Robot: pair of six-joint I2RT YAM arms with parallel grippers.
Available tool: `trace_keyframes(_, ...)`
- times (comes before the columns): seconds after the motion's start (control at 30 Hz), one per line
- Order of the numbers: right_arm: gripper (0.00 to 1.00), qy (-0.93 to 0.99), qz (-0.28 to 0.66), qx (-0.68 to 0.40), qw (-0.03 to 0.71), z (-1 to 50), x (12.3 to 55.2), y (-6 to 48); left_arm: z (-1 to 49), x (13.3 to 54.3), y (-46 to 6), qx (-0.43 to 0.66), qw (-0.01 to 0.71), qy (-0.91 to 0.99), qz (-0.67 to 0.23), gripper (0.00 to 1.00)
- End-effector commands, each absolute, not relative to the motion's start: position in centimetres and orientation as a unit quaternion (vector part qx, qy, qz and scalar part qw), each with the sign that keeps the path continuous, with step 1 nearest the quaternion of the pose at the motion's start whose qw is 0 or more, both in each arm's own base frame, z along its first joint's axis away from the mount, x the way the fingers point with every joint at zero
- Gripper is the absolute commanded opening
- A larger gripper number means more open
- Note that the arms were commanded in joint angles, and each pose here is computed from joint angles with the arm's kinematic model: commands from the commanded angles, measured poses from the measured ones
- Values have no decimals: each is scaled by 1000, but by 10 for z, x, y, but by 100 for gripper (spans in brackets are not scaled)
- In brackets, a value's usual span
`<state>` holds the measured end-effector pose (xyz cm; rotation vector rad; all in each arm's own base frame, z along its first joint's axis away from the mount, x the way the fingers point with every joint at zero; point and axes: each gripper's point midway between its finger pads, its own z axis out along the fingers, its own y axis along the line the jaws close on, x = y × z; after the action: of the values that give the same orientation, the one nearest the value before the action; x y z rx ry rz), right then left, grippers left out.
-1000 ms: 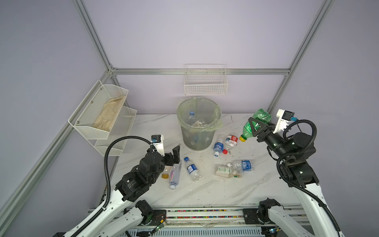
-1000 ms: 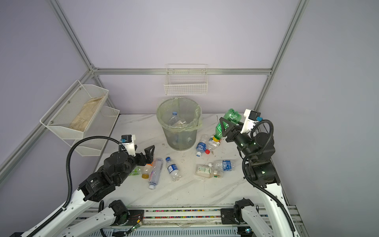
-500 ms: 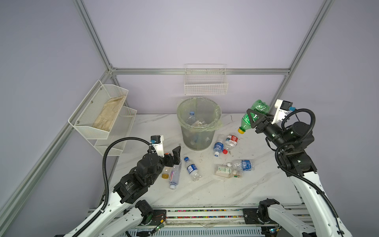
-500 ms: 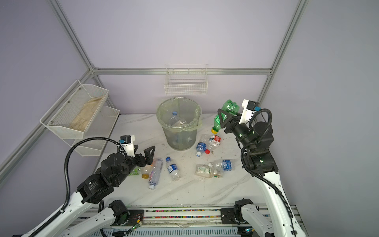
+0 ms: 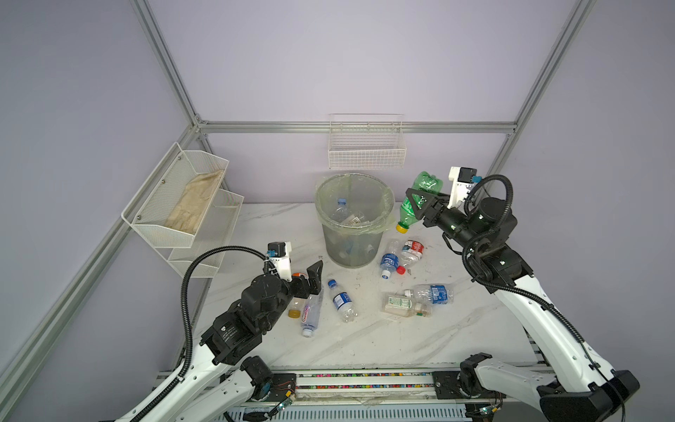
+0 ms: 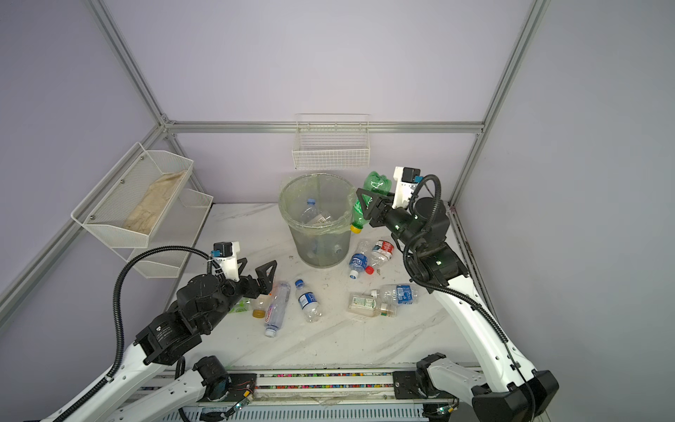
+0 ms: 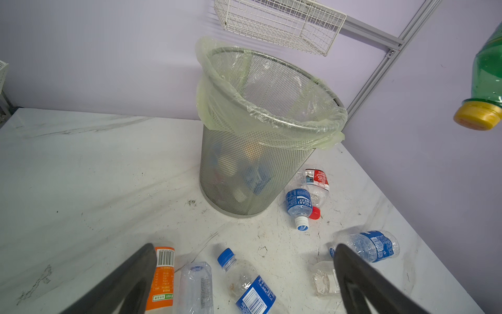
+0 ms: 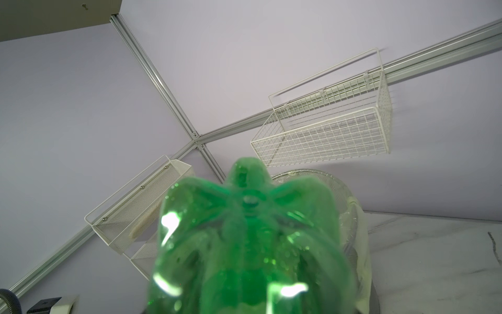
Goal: Throw the plastic bottles in the bin
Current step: Throw the plastic bottle into the trash bin.
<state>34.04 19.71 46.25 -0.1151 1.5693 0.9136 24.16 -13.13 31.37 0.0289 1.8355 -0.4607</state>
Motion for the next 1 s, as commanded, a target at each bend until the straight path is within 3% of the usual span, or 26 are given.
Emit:
trace_keyframes(0.0,0,674,381,-48,631,473,349,204,310,239,-132,21,593,780,-202,100)
trace_keyframes(0.23,0,690,381,-62,612,461,380,243,306,235,-131,20,589,780,-209,100)
trace_keyframes(0.47,0,732,354,-31,581,433,439,275,309,234,-131,15,590,778,-216,100)
trace_keyframes(0.53,23,755,338,-34,561,424,455,286,312,234,-133,17,589,777,-219,100)
trace_keyframes(0.6,97,772,305,-39,557,421,457,297,314,232,-135,25,588,777,-224,100)
trace_keyframes(0.97,97,749,281,-23,599,451,420,275,307,233,-138,35,582,783,-216,100)
